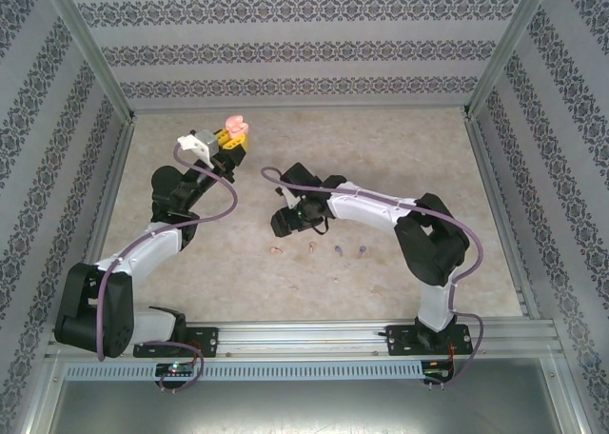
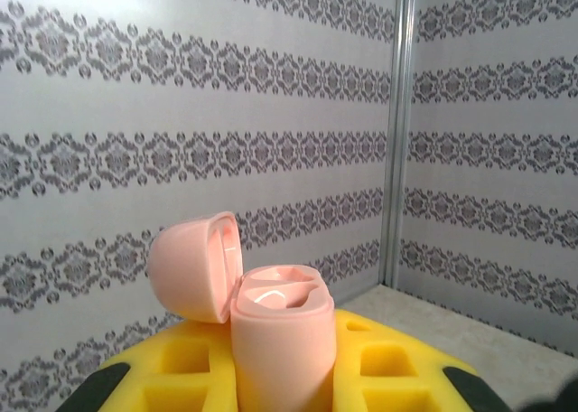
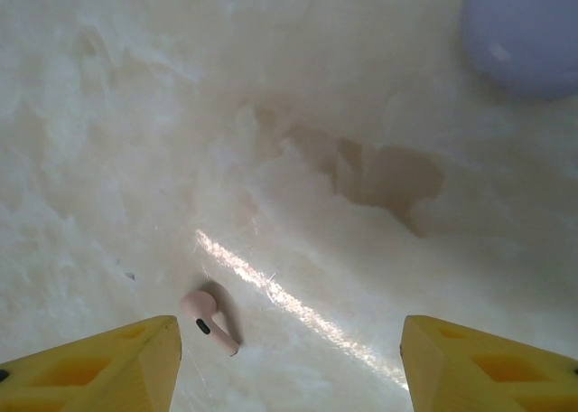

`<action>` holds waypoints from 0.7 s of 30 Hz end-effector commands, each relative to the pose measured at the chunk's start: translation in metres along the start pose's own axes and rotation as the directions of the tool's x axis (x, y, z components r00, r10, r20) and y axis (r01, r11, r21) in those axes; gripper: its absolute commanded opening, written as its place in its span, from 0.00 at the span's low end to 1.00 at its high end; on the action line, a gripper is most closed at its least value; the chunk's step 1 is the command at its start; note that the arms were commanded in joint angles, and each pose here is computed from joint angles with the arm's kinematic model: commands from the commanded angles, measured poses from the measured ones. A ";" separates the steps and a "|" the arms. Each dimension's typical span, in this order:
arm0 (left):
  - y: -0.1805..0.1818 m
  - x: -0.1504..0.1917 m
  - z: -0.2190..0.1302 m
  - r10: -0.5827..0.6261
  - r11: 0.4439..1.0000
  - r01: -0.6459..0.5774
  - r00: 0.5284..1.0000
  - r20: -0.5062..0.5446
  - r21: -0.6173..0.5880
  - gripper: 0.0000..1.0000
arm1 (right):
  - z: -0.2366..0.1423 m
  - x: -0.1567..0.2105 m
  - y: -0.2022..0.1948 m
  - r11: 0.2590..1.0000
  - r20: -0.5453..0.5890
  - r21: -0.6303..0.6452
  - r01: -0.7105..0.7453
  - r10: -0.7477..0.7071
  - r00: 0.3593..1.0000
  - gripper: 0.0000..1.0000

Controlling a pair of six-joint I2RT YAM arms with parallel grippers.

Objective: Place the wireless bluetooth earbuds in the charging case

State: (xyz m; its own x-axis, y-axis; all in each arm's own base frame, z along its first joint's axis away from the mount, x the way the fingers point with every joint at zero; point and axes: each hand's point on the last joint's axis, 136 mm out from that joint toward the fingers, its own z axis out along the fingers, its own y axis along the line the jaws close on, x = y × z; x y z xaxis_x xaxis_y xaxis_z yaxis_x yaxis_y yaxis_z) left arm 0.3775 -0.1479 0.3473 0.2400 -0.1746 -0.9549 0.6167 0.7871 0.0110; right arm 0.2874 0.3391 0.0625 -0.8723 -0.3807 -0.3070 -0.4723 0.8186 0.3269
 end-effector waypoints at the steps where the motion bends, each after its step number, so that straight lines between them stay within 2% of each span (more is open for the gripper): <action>1: 0.000 -0.044 0.007 0.027 1.000 -0.027 0.989 0.145 -0.005 0.00 | 0.008 0.008 0.006 0.998 -0.044 0.021 0.057 -0.056 0.997 0.65; 12: 0.005 -0.057 0.017 -0.008 1.000 0.009 0.983 0.181 -0.002 0.00 | 0.036 0.027 0.021 0.981 -0.122 0.071 0.179 -0.169 0.978 0.64; 21: 0.006 -0.059 0.018 -0.027 1.000 0.028 0.982 0.189 -0.002 0.00 | 0.049 0.036 0.022 0.963 -0.163 0.130 0.234 -0.212 0.964 0.56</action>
State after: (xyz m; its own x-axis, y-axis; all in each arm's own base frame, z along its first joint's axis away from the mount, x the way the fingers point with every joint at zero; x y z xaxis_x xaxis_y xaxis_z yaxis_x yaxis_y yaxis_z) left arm 0.3885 -0.1437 0.3817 0.2872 -0.2613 -0.9215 0.6109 0.7910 -0.0339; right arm 0.2536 0.3646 0.0203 -0.7834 -0.5762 -0.2329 -0.6174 0.7645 0.1854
